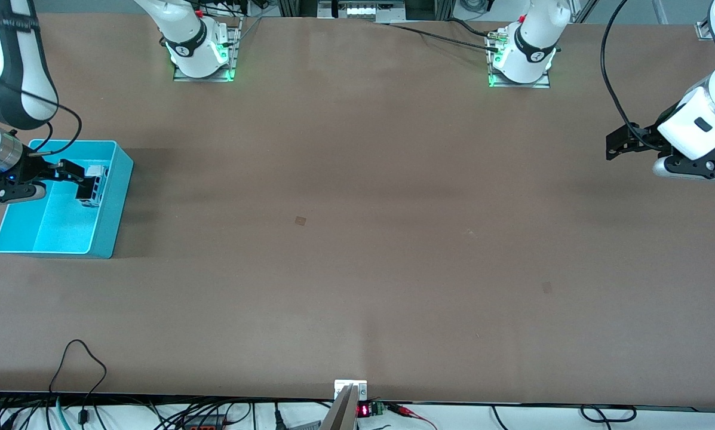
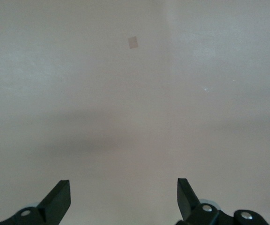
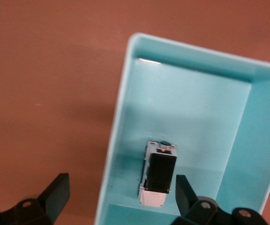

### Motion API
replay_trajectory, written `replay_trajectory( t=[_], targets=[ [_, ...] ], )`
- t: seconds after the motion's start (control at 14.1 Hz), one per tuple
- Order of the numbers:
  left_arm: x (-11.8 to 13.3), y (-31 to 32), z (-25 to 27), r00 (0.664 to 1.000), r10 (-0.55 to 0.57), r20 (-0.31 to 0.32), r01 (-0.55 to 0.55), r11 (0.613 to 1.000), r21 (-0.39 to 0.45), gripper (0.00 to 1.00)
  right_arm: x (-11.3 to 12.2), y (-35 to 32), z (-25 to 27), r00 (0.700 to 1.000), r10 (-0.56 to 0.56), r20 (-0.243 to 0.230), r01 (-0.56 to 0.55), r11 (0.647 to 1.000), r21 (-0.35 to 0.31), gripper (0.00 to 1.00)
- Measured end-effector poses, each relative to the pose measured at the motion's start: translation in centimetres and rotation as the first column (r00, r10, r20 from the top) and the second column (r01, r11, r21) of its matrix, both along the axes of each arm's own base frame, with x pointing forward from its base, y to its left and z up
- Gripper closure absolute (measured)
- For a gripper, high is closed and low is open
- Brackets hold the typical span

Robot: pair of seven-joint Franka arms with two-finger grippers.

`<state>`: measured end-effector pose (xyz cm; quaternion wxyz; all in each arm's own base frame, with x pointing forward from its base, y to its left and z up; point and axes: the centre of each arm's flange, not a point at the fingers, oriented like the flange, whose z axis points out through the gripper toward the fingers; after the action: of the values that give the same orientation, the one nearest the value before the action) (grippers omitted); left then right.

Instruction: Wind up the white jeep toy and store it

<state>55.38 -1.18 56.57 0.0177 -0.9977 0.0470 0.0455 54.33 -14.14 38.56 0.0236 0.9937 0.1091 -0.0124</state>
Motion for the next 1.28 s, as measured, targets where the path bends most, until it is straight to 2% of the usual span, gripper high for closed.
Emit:
replay_trajectory(
  t=[0.21,0.5,0.64,0.85,1.28],
  targets=[
    [0.0,-0.6,0.1,1.000,-0.010,0.003,0.010,1.000,0.000,0.00,1.2,3.8,3.3,0.998,0.046,0.034,-0.046,0.999,-0.003,0.00],
    [0.0,-0.7,0.2,1.000,-0.013,0.003,0.013,1.000,0.000,0.00,1.4,8.2,6.3,0.997,0.005,0.079,-0.006,1.000,0.002,0.00],
    [0.0,-0.7,0.2,1.000,-0.013,0.003,0.013,1.000,0.000,0.00,1.1,10.4,8.1,0.997,-0.024,0.080,0.023,1.000,0.010,0.00],
    [0.0,-0.7,0.2,1.000,-0.013,0.003,0.013,1.000,0.000,0.00,1.1,12.9,12.1,0.996,-0.067,0.053,0.066,0.998,0.014,0.00],
    [0.0,-0.6,0.2,1.000,-0.012,0.002,0.012,1.000,0.000,0.00,1.0,12.1,17.7,0.988,-0.132,0.077,0.129,0.991,0.038,0.00]
  ],
)
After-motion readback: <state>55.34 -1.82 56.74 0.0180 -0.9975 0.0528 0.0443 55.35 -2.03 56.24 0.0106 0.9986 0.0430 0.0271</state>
